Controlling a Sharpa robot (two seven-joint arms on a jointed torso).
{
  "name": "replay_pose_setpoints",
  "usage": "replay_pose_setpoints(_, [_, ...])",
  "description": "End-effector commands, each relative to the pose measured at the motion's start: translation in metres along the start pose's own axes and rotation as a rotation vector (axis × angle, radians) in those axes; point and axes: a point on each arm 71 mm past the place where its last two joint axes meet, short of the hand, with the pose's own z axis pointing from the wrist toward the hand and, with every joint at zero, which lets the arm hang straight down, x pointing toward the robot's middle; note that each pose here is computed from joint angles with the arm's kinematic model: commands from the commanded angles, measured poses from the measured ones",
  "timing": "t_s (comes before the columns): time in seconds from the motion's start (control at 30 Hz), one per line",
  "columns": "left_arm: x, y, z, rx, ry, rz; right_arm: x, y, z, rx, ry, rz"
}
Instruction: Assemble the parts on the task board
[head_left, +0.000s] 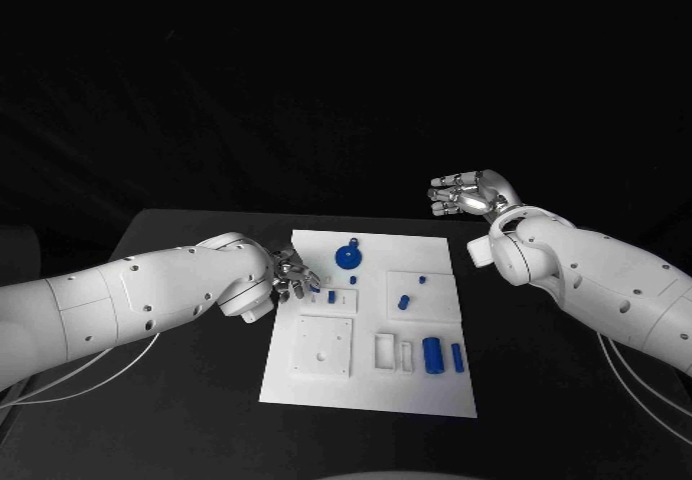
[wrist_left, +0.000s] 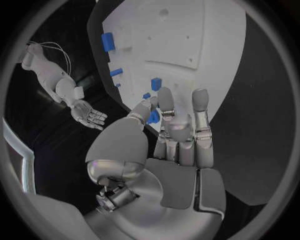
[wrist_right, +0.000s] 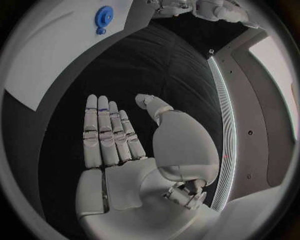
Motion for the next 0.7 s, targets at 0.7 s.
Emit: replay_pose_setpoints(0.7, [0.0098,0.0050,0.0046,-0.024,0.016,0.103,0.0017,-0.0006,-0.0002,0.005,0.035,-0.018])
